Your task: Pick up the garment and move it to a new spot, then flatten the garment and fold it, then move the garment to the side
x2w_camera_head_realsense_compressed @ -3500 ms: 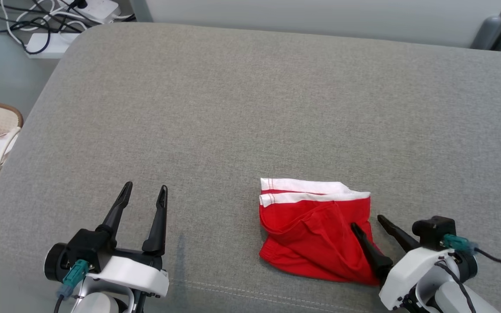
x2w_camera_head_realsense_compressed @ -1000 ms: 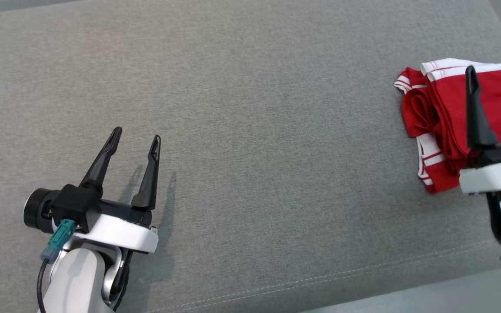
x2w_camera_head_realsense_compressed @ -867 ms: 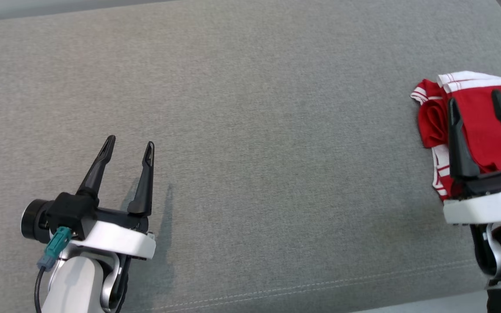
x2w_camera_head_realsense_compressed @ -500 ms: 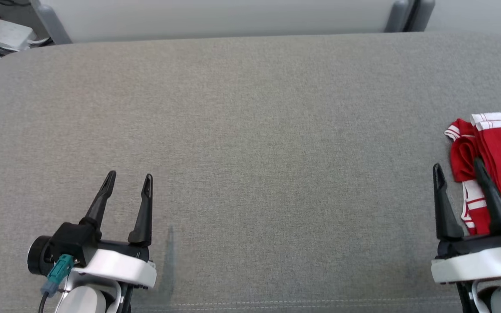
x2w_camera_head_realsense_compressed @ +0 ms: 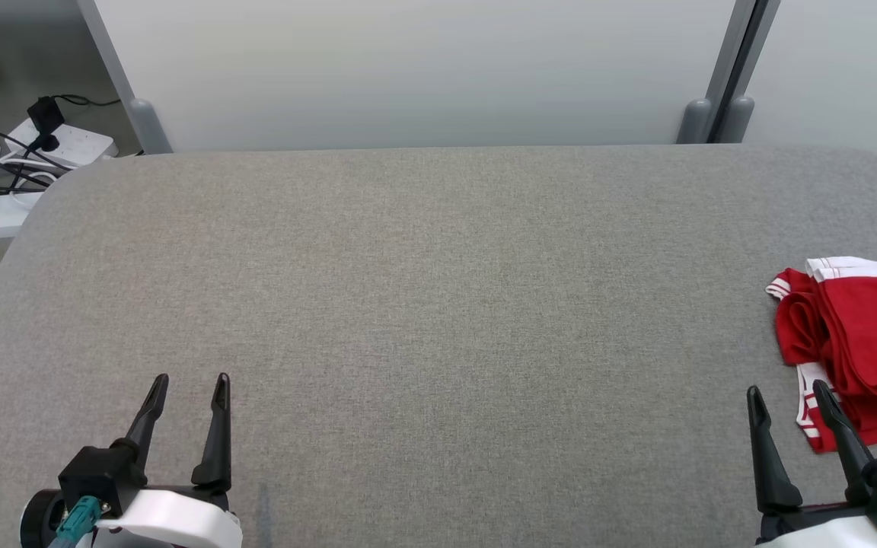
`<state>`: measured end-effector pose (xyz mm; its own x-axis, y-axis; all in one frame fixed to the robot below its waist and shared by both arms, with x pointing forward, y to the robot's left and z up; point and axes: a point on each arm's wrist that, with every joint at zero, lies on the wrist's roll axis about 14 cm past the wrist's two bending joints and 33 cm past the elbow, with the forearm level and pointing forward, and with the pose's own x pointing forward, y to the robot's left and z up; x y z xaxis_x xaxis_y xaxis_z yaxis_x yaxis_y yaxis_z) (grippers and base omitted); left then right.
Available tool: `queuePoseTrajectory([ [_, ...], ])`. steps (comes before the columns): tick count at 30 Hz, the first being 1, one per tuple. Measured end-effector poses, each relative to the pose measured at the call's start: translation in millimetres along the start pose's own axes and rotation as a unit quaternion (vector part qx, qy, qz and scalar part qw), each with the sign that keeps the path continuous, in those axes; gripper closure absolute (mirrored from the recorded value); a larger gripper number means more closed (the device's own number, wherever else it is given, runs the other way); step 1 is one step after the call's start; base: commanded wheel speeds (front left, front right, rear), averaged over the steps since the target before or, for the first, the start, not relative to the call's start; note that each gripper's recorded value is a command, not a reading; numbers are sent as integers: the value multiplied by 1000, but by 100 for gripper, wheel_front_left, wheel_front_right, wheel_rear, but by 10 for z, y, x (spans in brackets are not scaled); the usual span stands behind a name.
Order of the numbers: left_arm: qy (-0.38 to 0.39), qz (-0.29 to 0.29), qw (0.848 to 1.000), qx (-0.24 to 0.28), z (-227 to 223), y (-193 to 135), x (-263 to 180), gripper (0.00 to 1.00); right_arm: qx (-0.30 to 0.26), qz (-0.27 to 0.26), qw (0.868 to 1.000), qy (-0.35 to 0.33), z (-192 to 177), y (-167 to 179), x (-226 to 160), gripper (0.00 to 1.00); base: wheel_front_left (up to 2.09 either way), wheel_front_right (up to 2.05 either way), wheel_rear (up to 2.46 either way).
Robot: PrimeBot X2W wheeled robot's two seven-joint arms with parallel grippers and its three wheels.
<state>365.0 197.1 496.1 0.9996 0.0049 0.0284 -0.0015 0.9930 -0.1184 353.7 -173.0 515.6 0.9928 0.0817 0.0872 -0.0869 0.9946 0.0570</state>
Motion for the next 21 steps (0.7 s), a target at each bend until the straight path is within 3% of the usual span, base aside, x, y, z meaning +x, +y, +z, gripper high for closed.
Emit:
queuePoseTrajectory([
  [21,9,-3,1000,0,-54,-6,-58,0,-7,-1,1000,-3,57,7,-89,0,0,0,0],
])
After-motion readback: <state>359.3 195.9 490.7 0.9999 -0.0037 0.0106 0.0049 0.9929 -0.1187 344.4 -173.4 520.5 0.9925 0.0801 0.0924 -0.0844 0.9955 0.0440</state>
